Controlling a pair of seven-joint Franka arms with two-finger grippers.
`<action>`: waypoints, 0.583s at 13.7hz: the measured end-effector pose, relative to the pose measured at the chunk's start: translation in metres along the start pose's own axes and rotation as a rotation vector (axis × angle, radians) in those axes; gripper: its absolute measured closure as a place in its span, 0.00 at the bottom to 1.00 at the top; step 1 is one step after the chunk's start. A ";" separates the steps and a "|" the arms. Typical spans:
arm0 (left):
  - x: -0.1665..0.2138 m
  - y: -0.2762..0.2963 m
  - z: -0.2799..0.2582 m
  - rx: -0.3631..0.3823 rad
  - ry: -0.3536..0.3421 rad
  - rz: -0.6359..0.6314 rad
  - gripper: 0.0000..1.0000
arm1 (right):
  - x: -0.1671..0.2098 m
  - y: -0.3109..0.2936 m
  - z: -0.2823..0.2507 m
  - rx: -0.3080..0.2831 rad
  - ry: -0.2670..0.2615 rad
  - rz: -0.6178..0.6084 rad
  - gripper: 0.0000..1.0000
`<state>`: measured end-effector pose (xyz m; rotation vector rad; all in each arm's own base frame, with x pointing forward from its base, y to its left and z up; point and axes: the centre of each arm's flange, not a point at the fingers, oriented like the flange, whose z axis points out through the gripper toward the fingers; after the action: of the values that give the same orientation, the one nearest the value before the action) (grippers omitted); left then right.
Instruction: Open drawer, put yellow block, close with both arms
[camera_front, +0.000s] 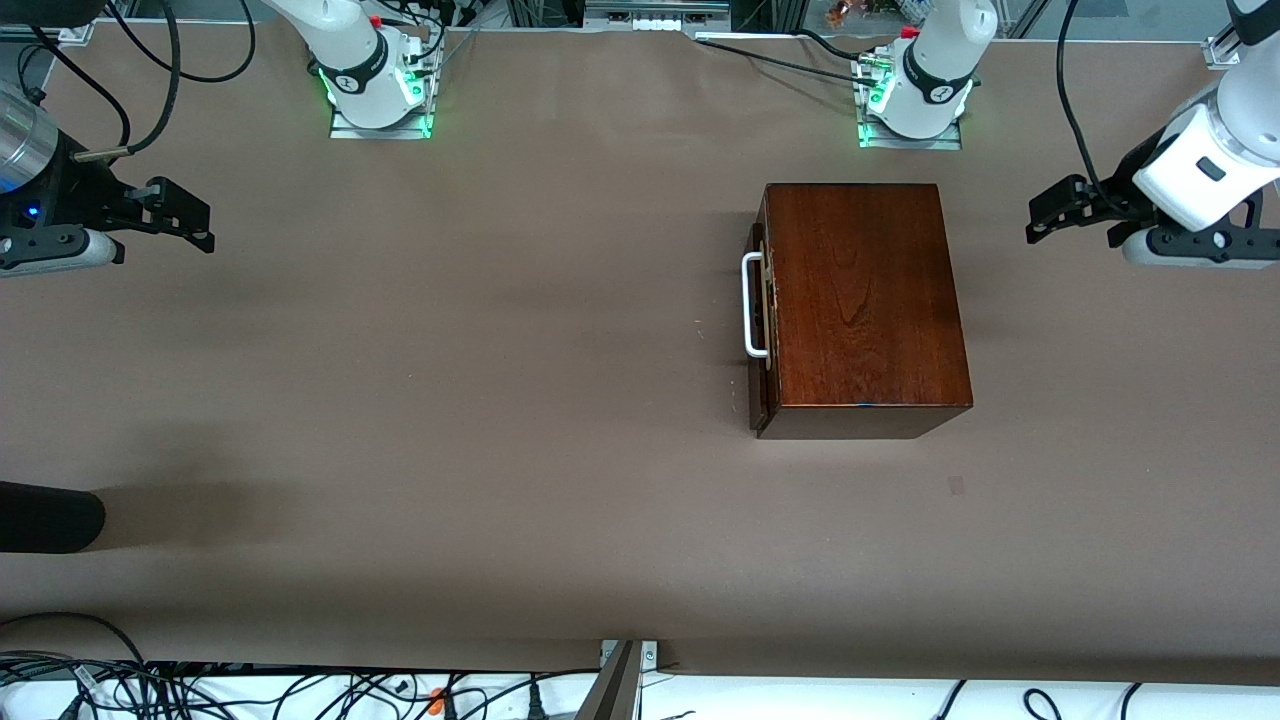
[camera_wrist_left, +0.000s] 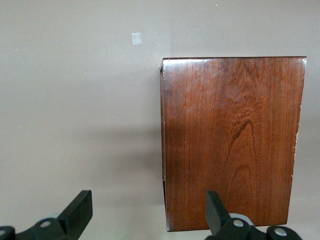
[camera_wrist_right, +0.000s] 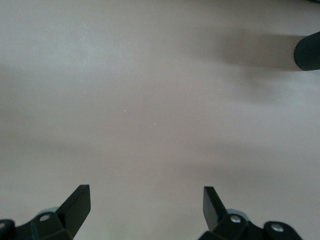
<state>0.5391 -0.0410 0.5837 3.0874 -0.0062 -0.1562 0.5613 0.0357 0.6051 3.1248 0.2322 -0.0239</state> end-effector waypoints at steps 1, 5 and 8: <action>0.004 0.002 0.000 0.000 -0.004 0.003 0.00 | 0.000 0.000 0.000 0.000 0.000 0.000 0.00; 0.007 0.009 0.000 0.001 -0.008 0.016 0.00 | 0.000 0.000 0.000 0.000 0.000 0.000 0.00; 0.006 0.009 -0.002 0.002 -0.009 0.017 0.00 | 0.000 0.000 0.000 0.000 0.000 0.000 0.00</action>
<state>0.5455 -0.0499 0.5856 3.0872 -0.0327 -0.1699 0.5613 0.0358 0.6051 3.1248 0.2322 -0.0240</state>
